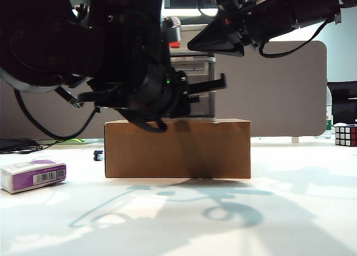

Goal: Open the third layer of the drawer on the table, pick up a pack of napkins on the table and put it in, and finally close the drawer.

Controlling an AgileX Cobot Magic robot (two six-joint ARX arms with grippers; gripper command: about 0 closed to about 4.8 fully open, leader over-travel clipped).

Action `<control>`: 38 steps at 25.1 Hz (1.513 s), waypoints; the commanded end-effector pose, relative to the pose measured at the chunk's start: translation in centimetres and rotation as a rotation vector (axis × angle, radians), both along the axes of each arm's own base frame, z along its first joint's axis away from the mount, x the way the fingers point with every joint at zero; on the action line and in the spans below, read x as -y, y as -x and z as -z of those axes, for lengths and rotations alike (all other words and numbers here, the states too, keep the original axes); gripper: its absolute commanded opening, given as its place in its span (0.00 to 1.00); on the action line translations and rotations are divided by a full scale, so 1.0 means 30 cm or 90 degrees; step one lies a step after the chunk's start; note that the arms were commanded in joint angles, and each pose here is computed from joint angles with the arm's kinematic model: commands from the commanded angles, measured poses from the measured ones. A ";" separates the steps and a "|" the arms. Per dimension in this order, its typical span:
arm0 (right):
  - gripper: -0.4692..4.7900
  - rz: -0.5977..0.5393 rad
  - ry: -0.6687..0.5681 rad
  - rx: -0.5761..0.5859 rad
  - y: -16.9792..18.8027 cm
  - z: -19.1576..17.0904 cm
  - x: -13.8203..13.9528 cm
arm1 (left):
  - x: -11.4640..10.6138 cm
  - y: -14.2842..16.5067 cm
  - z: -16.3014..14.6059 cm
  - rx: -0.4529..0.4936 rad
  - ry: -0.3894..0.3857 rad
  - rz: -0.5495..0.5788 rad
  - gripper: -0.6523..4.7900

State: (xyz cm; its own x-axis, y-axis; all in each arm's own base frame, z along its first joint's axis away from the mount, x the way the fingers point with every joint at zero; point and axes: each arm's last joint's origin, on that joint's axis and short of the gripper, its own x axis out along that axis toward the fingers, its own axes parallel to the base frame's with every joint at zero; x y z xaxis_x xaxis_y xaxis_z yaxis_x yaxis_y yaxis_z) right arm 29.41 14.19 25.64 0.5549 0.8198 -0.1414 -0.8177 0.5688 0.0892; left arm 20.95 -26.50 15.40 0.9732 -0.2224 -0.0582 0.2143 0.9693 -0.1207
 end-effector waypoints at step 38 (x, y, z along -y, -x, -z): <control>0.08 0.016 -0.003 0.017 0.000 -0.020 -0.015 | -0.073 0.169 -0.023 -0.061 0.032 0.070 0.52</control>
State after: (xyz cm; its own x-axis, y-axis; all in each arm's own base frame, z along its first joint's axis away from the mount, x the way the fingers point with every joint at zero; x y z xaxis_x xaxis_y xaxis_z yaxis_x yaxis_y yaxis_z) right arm 29.37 14.57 25.81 0.5771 0.8044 -0.1410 -0.8030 0.5903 0.0814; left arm 15.81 -24.26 15.84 0.9329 -0.3293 -0.1459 0.3022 0.9360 -0.1803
